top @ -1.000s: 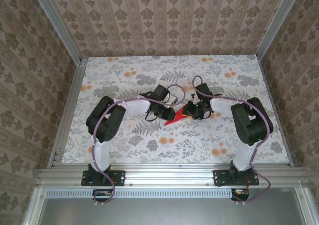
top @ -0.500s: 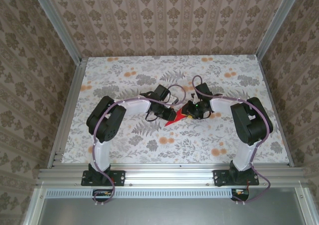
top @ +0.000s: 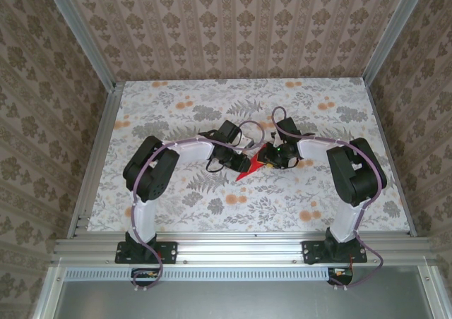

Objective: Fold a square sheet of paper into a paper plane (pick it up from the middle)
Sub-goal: Fold the wing for the fifth time at the center of the table.

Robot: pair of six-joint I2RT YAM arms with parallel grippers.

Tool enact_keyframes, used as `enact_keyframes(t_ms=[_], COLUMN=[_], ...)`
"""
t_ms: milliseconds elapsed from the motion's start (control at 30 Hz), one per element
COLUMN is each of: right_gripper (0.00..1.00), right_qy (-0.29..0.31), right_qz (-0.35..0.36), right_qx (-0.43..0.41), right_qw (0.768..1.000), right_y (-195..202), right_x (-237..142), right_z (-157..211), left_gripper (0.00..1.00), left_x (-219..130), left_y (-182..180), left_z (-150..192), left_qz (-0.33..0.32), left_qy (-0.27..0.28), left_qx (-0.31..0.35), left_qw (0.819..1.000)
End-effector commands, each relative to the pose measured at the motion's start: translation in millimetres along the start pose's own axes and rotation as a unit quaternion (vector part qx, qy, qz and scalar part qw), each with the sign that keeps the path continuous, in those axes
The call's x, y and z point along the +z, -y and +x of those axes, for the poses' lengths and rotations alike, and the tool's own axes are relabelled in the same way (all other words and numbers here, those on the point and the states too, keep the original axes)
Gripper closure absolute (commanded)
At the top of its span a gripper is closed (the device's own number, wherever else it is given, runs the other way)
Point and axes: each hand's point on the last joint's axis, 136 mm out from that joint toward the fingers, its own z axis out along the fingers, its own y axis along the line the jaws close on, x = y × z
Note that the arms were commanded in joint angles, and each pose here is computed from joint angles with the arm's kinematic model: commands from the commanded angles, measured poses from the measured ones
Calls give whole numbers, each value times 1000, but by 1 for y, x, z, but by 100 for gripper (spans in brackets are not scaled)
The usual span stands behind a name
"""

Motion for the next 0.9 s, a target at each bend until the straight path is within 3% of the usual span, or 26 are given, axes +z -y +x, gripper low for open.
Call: enact_keyframes(t_ms=[0,300,600,867], right_gripper=[70,85,86,86], right_qy=[-22,-27,-30,-32], right_qz=[64,70,88,94], right_qx=[9,6,11,11], right_qw=[998,997,996,995], right_y=[32,36,46,49], right_x=[12,14,17,19], right_z=[13,16,19,19], left_gripper=[76,70,59,59], left_x=[14,7,-13,-18], left_y=[12,18,18,11], left_z=[19,9,-7,-12], left_qz=[27,31,57,83], left_qy=[-44,-26,17,31], left_qx=[10,8,-30,-75], left_qw=[999,999,998,993])
